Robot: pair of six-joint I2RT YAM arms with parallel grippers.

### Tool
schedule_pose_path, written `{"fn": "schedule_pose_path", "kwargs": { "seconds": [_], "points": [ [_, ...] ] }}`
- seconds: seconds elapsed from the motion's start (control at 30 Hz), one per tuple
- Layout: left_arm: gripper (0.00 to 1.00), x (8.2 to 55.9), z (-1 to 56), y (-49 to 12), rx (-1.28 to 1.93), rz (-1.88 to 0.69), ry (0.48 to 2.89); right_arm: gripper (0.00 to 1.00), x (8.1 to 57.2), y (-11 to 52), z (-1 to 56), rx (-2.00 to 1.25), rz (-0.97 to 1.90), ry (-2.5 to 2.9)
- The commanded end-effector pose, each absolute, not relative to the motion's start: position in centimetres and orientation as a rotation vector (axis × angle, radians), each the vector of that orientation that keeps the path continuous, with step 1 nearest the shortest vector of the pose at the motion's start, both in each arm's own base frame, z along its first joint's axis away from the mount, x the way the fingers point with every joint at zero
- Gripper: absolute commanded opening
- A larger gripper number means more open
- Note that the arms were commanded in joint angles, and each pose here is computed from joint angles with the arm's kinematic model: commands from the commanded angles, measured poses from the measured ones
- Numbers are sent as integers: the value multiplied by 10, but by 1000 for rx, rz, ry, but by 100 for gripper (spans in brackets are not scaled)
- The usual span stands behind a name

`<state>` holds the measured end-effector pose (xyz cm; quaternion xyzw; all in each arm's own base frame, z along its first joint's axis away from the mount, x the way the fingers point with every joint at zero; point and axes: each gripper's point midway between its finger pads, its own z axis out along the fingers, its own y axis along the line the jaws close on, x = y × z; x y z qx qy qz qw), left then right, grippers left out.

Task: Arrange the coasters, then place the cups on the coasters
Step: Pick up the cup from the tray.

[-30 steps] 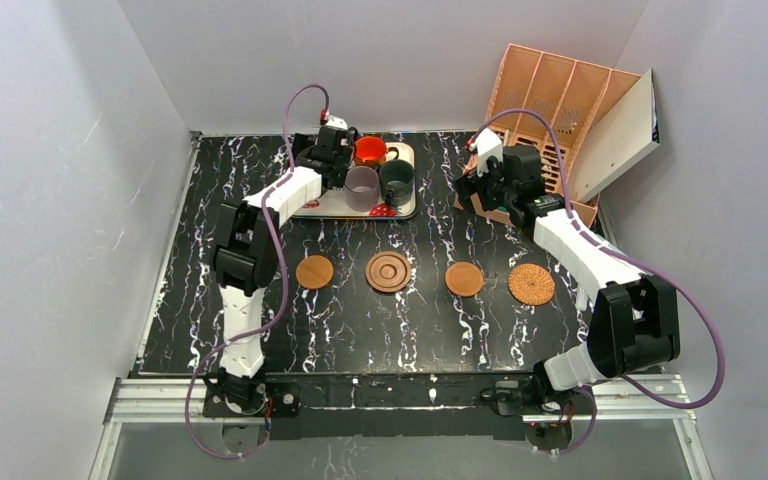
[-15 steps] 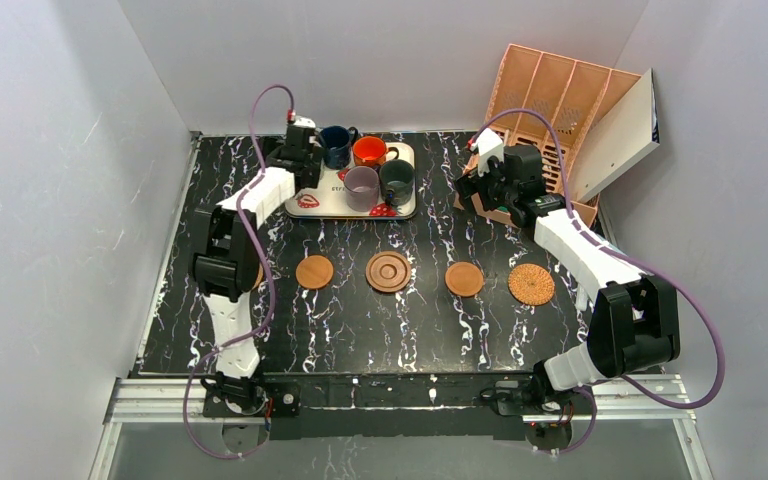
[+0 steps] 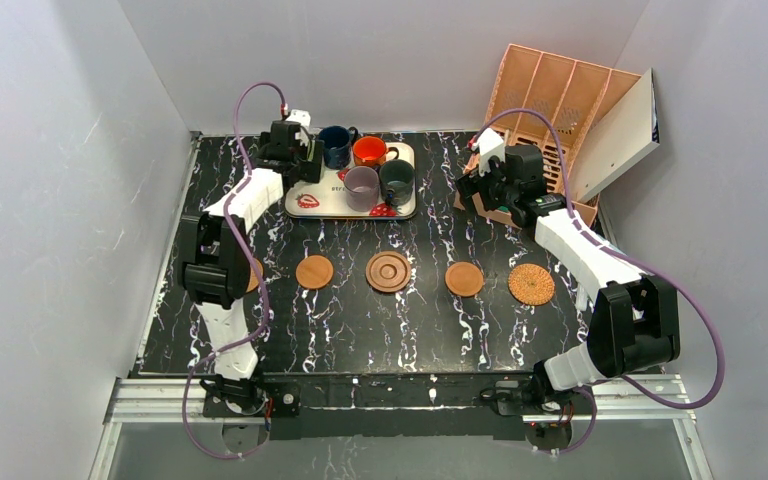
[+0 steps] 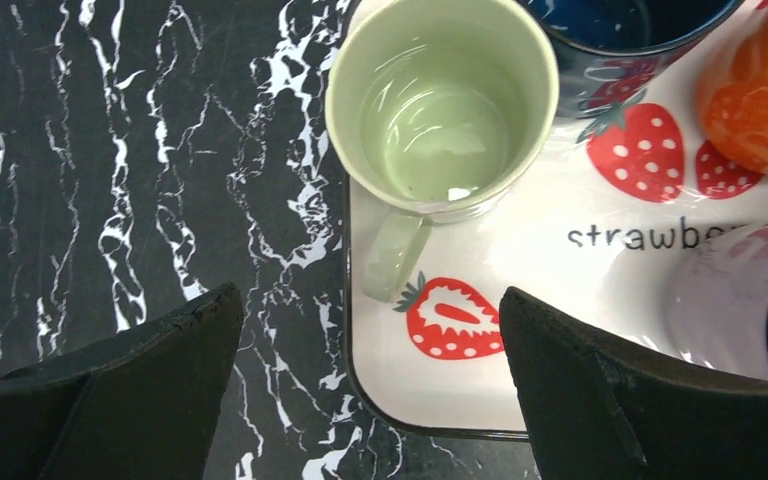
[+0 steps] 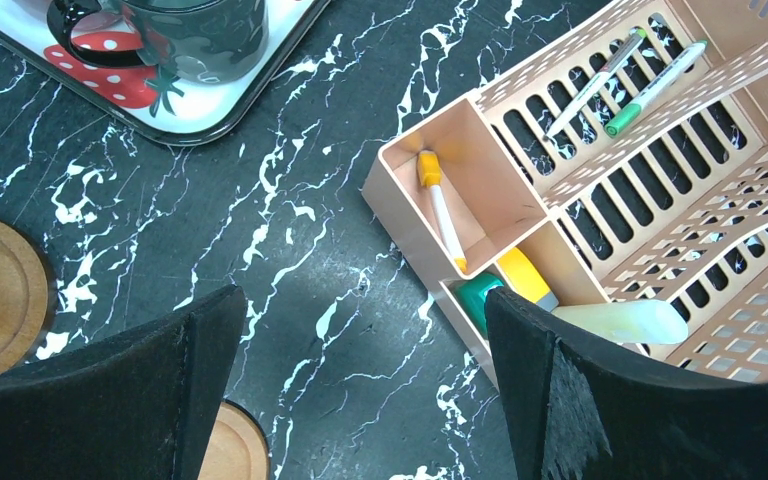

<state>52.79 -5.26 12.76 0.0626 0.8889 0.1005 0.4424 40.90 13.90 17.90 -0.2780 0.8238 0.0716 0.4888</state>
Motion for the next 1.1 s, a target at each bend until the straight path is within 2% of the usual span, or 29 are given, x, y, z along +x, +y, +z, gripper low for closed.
{"fn": "schedule_pose_path", "kwargs": {
  "seconds": [0.0,0.2,1.07],
  "points": [
    [98,538,145,-54,141,133,2155,99,412,140,199,-666,182,1949],
    [97,546,135,-48,140,63,2153,99,412,140,199,-666,181,1950],
    [75,564,94,-60,196,-81,2185,99,412,139,198,-668,179,1954]
  ]
}}
